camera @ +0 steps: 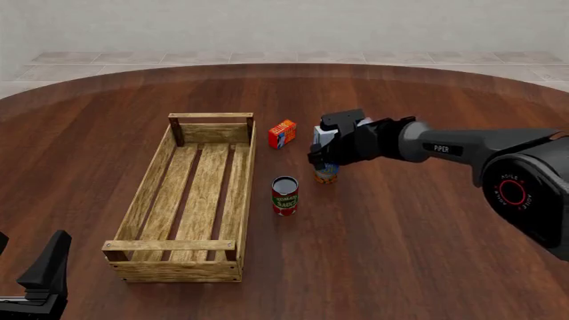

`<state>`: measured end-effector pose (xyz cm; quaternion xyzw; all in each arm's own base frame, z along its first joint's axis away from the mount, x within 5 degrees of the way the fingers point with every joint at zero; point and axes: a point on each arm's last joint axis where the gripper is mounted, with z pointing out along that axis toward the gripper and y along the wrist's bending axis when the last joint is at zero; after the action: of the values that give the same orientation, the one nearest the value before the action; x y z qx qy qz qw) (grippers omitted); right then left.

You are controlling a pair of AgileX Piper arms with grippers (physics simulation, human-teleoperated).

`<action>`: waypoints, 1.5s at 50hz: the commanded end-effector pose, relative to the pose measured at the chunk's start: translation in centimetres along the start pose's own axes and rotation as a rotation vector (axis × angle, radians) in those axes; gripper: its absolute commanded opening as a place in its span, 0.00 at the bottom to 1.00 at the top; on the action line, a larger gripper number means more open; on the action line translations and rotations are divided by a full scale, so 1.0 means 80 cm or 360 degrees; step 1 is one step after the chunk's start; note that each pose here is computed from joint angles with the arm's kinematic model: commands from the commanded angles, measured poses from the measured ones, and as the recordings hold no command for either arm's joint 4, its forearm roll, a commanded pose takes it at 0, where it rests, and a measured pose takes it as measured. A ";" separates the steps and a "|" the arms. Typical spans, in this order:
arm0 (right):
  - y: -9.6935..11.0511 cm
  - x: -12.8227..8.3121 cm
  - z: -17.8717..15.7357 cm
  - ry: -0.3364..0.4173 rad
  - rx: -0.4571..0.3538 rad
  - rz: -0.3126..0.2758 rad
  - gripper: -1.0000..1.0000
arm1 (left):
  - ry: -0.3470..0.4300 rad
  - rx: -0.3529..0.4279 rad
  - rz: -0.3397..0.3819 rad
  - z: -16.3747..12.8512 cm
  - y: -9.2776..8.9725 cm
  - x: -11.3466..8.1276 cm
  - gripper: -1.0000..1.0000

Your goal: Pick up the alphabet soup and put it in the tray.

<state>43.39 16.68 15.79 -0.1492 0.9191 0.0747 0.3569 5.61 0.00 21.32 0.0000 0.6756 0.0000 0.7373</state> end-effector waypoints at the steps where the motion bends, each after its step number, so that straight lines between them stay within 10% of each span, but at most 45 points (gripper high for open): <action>1: 0.000 0.001 0.004 0.0005 0.0001 0.0005 1.00 | 0.0000 0.0000 0.0000 0.000 0.000 0.000 1.00; 19: -0.001 0.005 0.008 0.0008 0.0003 -0.0015 1.00 | 0.0000 0.0000 0.0000 0.000 0.000 0.000 1.00; 20: 0.002 0.006 0.008 0.0011 -0.0004 -0.0013 0.00 | 0.0000 0.0000 0.0000 0.000 0.000 0.000 1.00; 46: 0.036 -0.043 -0.085 -0.0177 -0.0068 -0.0263 0.00 | 0.0000 0.0000 0.0000 0.000 0.000 0.000 1.00; 75: 0.163 -0.100 -0.220 -0.0449 -0.0348 -0.0618 0.00 | 0.0000 0.0000 0.0000 0.000 0.000 0.000 1.00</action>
<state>35.92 24.15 31.74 -0.3207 0.8251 0.1035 0.4535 5.61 0.00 21.32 0.0000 0.6756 0.0000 0.7373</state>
